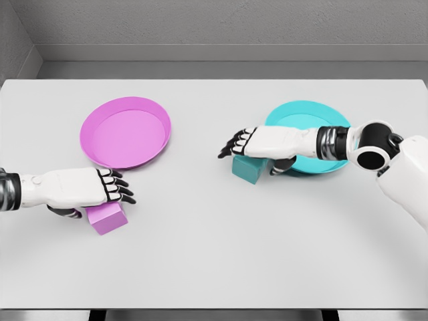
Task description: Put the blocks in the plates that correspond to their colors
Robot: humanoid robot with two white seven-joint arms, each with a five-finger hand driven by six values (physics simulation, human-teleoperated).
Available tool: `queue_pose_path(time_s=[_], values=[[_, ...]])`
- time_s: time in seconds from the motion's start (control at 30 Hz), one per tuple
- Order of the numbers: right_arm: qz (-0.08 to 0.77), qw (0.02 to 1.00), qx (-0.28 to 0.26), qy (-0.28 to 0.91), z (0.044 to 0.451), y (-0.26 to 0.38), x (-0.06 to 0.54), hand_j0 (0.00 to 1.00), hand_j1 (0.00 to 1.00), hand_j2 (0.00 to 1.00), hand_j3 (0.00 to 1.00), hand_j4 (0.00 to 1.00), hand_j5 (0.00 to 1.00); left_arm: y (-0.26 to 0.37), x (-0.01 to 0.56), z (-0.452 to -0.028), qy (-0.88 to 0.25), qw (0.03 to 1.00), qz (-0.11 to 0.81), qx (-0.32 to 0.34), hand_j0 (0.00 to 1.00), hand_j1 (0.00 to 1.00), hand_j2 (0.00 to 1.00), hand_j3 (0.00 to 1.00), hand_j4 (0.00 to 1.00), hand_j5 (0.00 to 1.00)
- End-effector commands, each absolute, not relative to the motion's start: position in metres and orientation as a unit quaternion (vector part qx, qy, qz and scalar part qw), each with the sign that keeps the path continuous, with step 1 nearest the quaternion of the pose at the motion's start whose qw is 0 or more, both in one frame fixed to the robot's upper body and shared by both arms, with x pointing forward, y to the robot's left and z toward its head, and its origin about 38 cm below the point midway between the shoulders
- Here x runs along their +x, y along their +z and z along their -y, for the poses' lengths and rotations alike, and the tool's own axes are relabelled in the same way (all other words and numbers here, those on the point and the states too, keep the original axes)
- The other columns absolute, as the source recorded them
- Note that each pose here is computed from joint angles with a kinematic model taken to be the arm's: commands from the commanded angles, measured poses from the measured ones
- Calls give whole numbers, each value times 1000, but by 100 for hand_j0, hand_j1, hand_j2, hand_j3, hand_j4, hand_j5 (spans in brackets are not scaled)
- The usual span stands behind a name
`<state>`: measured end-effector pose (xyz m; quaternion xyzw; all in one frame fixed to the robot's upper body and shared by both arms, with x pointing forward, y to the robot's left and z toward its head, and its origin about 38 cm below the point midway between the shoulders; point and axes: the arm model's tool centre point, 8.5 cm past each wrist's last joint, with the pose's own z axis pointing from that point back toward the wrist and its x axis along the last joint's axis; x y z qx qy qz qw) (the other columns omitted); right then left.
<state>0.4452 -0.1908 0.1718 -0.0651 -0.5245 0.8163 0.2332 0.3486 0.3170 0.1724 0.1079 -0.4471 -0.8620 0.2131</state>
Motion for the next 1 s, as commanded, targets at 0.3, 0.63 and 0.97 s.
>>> queue_pose_path(time_s=[0.3,0.63,0.97], values=[[525,234,-65,815,181,169,450,100,100,100,100,100,100,173,349,-319,-861,216,447,109,57,57,57,57,57,57],[508,230,-82,826,184,165,453,89,89,89,89,89,89,180,353,-321,-856,220,453,114,36,36,36,36,36,36],[504,235,-86,827,187,165,457,73,73,73,73,73,73,216,392,-350,-812,280,490,148,36,36,36,36,36,36]])
